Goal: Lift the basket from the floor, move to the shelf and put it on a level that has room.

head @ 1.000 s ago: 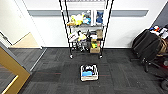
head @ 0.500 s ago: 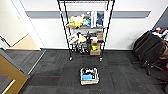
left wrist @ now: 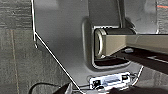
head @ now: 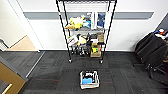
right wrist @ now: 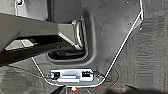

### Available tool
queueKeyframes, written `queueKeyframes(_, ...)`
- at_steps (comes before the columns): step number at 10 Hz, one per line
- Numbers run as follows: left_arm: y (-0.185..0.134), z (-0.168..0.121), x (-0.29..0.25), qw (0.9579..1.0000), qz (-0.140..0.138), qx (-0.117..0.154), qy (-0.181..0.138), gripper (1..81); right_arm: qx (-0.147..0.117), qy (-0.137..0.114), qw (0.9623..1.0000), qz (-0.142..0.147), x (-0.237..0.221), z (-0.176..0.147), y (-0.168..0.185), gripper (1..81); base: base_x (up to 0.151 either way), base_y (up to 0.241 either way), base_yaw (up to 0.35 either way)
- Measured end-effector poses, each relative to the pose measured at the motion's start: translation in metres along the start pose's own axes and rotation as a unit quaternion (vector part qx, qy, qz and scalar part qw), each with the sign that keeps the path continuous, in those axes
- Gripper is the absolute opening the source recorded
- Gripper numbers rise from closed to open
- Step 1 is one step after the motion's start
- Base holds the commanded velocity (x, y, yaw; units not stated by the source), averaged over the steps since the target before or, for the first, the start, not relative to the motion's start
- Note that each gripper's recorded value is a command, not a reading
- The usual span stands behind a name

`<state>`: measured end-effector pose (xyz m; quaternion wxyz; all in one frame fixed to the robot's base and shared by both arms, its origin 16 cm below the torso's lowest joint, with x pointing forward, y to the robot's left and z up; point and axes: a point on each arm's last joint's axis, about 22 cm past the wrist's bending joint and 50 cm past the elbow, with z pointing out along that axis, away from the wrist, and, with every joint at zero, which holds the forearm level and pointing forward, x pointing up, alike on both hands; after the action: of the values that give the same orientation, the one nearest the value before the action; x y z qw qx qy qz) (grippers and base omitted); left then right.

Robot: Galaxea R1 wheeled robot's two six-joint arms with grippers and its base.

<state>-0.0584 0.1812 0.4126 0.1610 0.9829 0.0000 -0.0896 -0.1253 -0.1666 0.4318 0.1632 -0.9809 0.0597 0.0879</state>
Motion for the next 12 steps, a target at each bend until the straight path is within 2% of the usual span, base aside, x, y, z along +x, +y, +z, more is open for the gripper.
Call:
queueKeyframes(4, -0.001, 0.0, 0.002, 1.0, 0.0, 0.001, 0.001, 81.1, -0.002, 0.0, 1.0, 0.005, 0.0, 0.0, 0.002, 81.1, 0.169, 0.0, 0.0)
queueKeyframes(6, -0.001, 0.0, 0.002, 1.0, 0.0, 0.0, 0.001, 81.1, -0.008, 0.0, 0.9997, 0.025, 0.0, -0.001, 0.007, 81.1, 0.17, 0.0, 0.0)
queueKeyframes(8, -0.009, -0.002, 0.002, 1.0, 0.0, 0.006, 0.002, 81.1, -0.018, 0.011, 0.9985, 0.051, 0.005, -0.003, 0.016, 81.1, 0.171, 0.0, 0.0)
queueKeyframes(12, -0.014, -0.004, 0.002, 1.0, 0.0, 0.009, 0.002, 81.1, -0.039, 0.015, 0.998, 0.049, 0.006, -0.008, 0.039, 81.1, 0.171, 0.0, 0.0)
